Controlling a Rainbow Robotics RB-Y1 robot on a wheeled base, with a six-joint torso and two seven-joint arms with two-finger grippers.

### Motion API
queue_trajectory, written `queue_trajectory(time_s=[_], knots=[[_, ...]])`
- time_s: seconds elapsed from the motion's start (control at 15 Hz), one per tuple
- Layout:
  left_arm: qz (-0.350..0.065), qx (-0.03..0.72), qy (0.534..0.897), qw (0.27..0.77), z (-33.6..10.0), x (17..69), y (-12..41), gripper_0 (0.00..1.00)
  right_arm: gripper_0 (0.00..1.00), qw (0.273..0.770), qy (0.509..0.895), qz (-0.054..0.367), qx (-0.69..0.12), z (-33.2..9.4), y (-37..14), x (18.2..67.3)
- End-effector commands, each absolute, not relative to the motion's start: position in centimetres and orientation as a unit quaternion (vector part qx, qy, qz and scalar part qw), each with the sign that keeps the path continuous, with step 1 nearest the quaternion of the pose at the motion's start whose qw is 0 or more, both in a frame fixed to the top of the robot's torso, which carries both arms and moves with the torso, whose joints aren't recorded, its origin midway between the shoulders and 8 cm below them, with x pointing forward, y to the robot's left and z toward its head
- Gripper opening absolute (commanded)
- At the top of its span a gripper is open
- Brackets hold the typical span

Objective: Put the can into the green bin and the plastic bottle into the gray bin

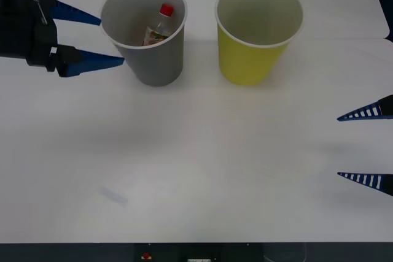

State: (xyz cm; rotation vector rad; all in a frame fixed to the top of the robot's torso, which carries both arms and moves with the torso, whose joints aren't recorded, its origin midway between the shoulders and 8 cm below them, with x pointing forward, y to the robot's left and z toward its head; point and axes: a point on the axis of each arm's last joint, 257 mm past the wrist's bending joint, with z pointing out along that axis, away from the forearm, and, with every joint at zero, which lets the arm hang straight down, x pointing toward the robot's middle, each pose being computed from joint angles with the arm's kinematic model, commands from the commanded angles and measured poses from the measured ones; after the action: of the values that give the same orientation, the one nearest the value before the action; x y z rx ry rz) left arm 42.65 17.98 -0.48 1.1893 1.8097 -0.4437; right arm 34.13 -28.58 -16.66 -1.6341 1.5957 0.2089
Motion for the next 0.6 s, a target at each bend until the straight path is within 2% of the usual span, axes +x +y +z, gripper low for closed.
queue_trajectory(time_s=[0.07, 0.27, 0.6], knots=[[-0.169, 0.525, 0.726, 0.41, -2.4, 39.8, 20.2, 1.0, 1.0, 0.411, 0.634, 0.083, -0.649, -16.7, -28.6, 34.1], [-0.152, 0.541, 0.718, 0.411, -3.2, 38.6, 22.1, 1.0, 1.0, 0.411, 0.634, 0.083, -0.649, -16.7, -28.6, 34.1], [-0.129, 0.557, 0.738, 0.359, -7.6, 34.2, 23.6, 1.0, 1.0, 0.411, 0.634, 0.083, -0.649, -16.7, -28.6, 34.1]])
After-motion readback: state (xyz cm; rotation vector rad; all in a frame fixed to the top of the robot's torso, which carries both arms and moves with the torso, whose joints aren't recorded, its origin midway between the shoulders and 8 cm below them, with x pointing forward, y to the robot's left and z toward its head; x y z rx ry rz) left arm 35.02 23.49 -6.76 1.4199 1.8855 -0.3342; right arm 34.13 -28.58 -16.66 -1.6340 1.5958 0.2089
